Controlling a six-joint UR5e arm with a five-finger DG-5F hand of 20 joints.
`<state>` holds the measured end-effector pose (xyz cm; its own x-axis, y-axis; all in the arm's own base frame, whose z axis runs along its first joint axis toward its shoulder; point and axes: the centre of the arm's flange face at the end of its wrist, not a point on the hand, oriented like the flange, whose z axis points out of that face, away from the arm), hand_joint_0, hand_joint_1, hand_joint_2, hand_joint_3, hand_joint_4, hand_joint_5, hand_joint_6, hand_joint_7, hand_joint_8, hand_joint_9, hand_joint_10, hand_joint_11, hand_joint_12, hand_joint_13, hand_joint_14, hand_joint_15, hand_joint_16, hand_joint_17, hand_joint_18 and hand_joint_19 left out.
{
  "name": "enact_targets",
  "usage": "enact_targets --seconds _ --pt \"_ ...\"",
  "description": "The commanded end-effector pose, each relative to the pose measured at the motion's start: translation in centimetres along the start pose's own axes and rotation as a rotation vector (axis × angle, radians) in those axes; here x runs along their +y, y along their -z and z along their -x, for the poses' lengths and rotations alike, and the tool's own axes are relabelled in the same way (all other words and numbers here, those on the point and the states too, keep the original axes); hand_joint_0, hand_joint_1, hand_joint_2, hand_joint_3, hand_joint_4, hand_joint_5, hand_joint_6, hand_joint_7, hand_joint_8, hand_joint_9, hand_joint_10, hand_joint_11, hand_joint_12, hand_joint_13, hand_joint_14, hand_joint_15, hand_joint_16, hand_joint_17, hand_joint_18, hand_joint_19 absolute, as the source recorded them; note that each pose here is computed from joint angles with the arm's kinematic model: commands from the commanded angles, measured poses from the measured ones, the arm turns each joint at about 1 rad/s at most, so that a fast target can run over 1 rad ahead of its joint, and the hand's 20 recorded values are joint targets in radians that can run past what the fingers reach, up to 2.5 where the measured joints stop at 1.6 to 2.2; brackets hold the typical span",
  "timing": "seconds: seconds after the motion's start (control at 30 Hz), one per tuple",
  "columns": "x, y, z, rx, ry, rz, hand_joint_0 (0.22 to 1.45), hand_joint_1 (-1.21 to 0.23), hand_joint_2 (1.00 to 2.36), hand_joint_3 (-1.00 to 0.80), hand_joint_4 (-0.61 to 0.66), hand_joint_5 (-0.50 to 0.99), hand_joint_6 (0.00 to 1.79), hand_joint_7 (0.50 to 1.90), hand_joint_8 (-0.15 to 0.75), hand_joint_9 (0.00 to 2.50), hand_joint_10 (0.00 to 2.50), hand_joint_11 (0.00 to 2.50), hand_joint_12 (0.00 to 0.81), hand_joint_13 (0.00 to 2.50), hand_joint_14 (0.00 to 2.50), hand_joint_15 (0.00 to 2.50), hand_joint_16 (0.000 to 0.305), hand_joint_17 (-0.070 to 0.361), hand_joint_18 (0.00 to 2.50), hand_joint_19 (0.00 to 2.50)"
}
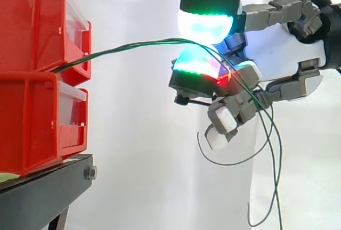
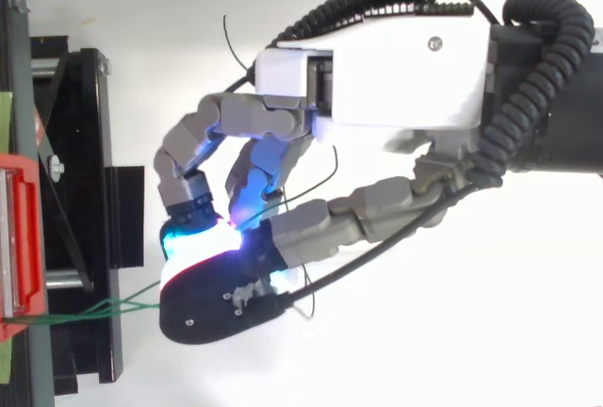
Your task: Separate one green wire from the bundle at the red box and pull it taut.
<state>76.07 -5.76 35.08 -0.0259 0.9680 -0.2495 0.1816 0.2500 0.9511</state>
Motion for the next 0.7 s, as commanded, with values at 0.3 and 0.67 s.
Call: enact_targets --seconds 0.3,0.67 --pt "0.42 0.21 -0.57 0.011 0.003 -0.015 0.65 -0.69 1.02 -0.21 0.19 -0.22 0.9 1.02 0.331 1.13 0.03 1.24 0.445 0.9 0.02 0.6 0.064 0.143 0.77 0.44" --pt "0.41 0.22 -0.57 0.012 -0.001 -0.016 0.66 -0.74 1.02 -0.22 0.14 -0.22 0.91 1.06 0.327 1.13 0.03 1.24 0.435 0.91 0.02 0.61 0.063 0.141 0.77 0.43"
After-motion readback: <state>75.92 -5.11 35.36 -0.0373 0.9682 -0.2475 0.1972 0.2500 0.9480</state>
